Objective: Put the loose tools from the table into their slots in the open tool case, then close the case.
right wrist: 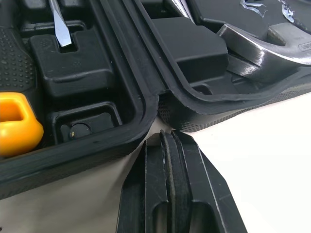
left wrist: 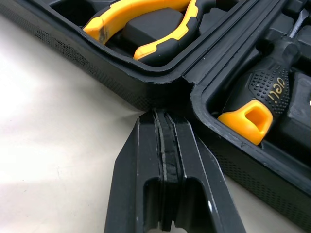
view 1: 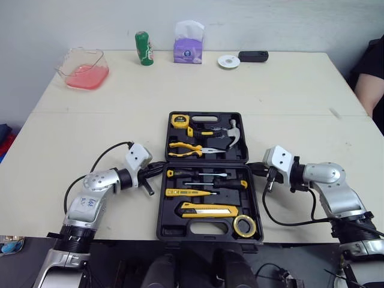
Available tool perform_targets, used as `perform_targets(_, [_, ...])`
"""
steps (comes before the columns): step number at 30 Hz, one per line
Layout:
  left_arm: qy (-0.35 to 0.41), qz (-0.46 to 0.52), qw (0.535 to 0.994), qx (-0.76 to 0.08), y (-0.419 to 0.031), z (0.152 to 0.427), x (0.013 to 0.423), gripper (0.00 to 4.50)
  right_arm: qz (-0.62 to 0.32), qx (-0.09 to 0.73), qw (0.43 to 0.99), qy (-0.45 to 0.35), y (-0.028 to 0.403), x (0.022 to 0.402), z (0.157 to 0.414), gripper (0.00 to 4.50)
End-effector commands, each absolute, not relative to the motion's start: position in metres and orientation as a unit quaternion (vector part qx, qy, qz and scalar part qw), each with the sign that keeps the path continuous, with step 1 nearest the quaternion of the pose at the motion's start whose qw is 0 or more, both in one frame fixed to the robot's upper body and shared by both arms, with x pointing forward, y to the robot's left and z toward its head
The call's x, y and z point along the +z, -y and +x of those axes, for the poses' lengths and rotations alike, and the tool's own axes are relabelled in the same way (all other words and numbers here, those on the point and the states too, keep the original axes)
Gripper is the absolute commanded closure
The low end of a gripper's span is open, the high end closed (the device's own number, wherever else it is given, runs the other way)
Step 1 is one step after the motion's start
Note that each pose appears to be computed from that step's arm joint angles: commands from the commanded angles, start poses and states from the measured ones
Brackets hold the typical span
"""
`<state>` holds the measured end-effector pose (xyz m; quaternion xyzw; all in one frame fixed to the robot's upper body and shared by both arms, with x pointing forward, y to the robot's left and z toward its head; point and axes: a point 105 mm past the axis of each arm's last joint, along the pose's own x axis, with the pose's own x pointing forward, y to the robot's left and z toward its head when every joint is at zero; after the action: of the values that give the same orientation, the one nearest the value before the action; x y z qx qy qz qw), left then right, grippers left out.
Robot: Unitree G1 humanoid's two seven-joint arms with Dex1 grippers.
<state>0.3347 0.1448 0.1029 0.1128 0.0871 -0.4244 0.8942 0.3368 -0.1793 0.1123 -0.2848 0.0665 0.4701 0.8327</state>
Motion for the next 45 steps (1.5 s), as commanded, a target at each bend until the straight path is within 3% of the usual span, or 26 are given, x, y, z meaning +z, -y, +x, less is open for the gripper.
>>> perform_targets(1, [-0.056, 0.127, 0.877, -0.460, -0.127, 0.330, 0.114, 4.38, -0.295, 0.493, 0.817, -0.047, 0.166, 0.113, 0.334, 4.50])
perform_targets(7, [-0.082, 0.130, 0.874, -0.462, -0.132, 0.320, 0.111, 4.38, -0.259, 0.522, 0.810, -0.068, 0.167, 0.113, 0.318, 4.50])
perform_targets(21, [-0.098, 0.129, 0.900, -0.406, -0.170, 0.317, 0.097, 4.38, -0.271, 0.466, 0.836, -0.101, 0.204, 0.109, 0.328, 4.50])
perform_targets(24, [-0.083, 0.138, 0.920, -0.357, -0.194, 0.320, 0.103, 3.54, -0.238, 0.457, 0.847, -0.132, 0.226, 0.112, 0.316, 4.50])
perform_targets(27, [-0.063, 0.122, 0.933, -0.333, -0.208, 0.318, 0.113, 2.18, -0.213, 0.415, 0.871, -0.153, 0.250, 0.118, 0.311, 3.46])
perform_targets(31, [-0.039, 0.047, 0.942, -0.330, -0.215, 0.310, 0.141, 0.31, -0.169, 0.360, 0.907, -0.136, 0.265, 0.139, 0.311, 1.45])
perform_targets(32, [-0.056, 0.028, 0.936, -0.348, -0.212, 0.306, 0.146, 0.00, -0.153, 0.353, 0.911, -0.146, 0.266, 0.143, 0.310, 0.93])
perform_targets(34, [-0.093, 0.022, 0.934, -0.345, -0.212, 0.303, 0.153, 0.00, -0.117, 0.340, 0.919, -0.160, 0.264, 0.152, 0.308, 0.03])
perform_targets(36, [-0.107, 0.017, 0.943, -0.315, -0.214, 0.310, 0.166, 0.00, -0.084, 0.313, 0.928, -0.184, 0.264, 0.160, 0.309, 0.03])
perform_targets(39, [-0.109, -0.027, 0.933, -0.341, -0.193, 0.318, 0.188, 0.00, -0.043, 0.308, 0.922, -0.230, 0.251, 0.170, 0.310, 0.03])
perform_targets(45, [-0.201, -0.056, 0.928, -0.308, -0.174, 0.347, 0.195, 0.00, 0.042, 0.307, 0.899, -0.309, 0.216, 0.193, 0.320, 0.03])
